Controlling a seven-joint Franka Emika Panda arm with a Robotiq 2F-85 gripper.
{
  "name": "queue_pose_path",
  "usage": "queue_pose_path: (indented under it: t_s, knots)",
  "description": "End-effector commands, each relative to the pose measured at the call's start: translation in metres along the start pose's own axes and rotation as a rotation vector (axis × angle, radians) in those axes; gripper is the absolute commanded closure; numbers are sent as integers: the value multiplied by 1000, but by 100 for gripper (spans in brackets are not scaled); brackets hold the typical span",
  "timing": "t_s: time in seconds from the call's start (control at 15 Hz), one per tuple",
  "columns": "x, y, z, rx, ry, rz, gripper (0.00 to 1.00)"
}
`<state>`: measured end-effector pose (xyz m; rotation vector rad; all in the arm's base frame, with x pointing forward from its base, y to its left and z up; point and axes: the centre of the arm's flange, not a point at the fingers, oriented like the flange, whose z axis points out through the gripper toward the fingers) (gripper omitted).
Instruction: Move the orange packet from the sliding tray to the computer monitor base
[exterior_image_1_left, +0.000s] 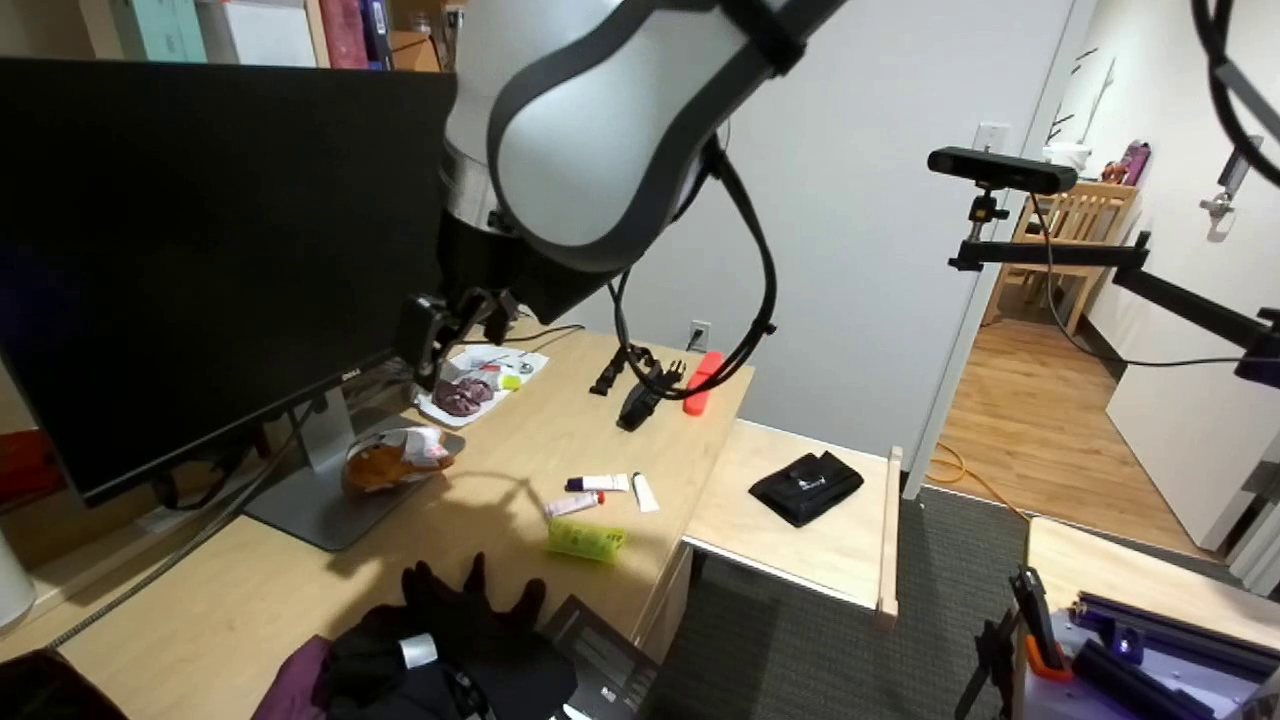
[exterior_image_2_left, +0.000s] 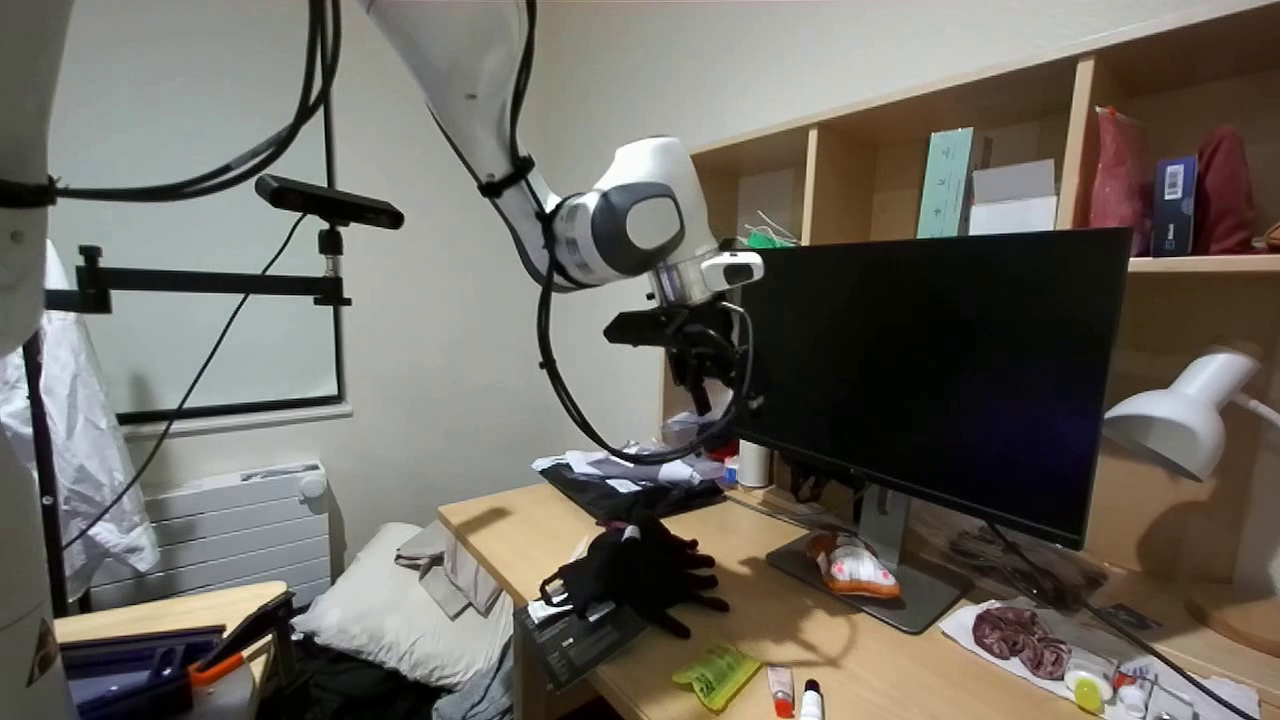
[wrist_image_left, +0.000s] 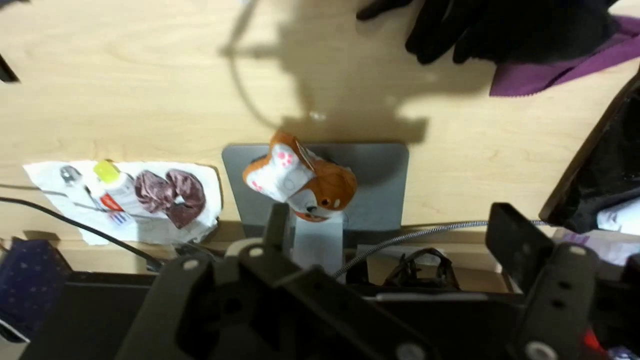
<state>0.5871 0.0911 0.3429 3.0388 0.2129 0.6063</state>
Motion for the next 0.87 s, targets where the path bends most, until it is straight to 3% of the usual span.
queue_pose_path:
  t_s: [0.0, 0.4, 0.47, 0.53, 0.8]
  knots:
    - [-25, -18, -49, -79, -150, 37, 0]
    - [-43, -28, -73, -108, -374, 48, 0]
    - [-44, -29, -71, -75, -387, 24, 0]
    - [-40, -30, -67, -107, -350, 36, 0]
    - [-41, -31, -67, -105, -353, 34, 0]
